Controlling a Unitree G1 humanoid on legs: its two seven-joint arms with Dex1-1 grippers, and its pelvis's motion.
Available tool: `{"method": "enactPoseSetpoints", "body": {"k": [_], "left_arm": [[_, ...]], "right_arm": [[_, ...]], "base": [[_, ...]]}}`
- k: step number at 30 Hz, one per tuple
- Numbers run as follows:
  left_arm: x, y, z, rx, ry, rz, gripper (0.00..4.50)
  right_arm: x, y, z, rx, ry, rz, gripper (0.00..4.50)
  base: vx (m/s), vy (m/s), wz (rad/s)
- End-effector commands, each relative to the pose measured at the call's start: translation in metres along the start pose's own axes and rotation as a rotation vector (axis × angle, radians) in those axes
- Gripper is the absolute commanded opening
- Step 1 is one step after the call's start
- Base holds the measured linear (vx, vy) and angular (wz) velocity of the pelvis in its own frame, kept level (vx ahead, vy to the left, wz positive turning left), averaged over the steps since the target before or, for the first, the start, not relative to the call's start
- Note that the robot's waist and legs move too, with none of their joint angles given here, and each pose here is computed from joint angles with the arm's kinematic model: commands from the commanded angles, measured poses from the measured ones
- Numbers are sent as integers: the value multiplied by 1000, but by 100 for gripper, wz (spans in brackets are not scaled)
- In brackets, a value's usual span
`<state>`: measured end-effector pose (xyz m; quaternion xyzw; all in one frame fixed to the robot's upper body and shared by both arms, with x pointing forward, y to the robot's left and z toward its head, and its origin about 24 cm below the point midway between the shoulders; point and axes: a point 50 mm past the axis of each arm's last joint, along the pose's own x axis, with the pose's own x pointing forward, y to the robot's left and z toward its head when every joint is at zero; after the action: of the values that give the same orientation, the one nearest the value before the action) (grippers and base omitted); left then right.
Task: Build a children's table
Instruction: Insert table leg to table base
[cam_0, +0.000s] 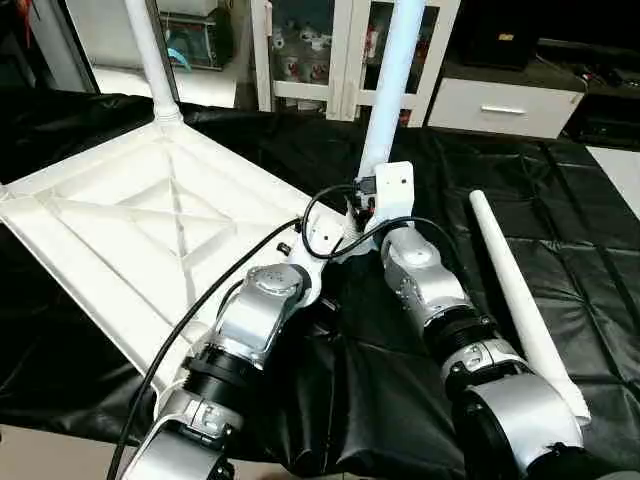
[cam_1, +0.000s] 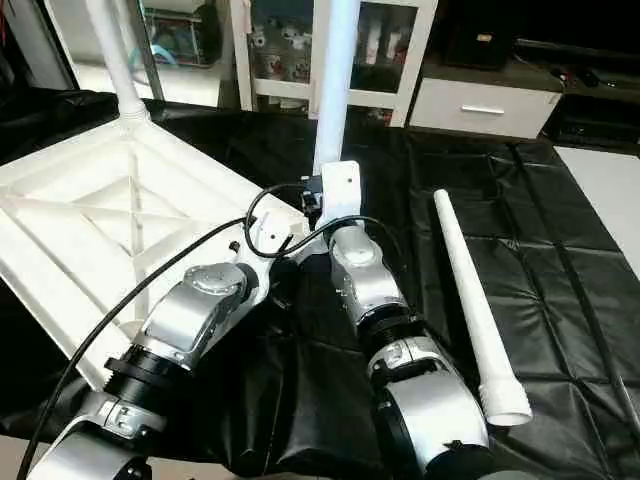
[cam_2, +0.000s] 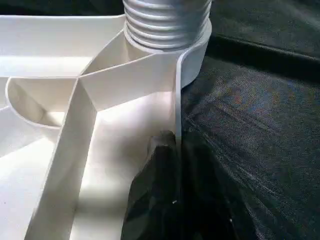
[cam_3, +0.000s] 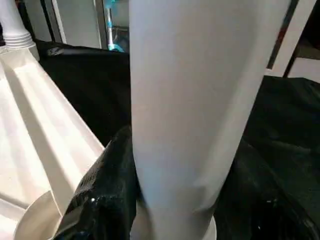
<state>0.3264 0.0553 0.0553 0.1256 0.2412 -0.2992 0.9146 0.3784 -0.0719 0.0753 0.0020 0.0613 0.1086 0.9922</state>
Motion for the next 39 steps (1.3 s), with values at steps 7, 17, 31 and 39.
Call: {"method": "enactPoseSetpoints", "body": {"k": [7,17,31,39], "left_arm": [[-1,-20,24,23,-119,-101,0],[-5,-6,19,27,-108,-77,0],[-8,2,14,38,-92,-75,0],[-11,2,6,74,-54,-144,0]], "right_arm": [[-9,-12,-36,27,117,-9,184],[-12,-11,-14,56,-44,142,290],[-25,-19,-8,75,-102,255,390],[-41,-42,-5,33,-102,259,428]], "base": [[0,0,0],[0,0,0],[0,0,0],[0,0,0]]}}
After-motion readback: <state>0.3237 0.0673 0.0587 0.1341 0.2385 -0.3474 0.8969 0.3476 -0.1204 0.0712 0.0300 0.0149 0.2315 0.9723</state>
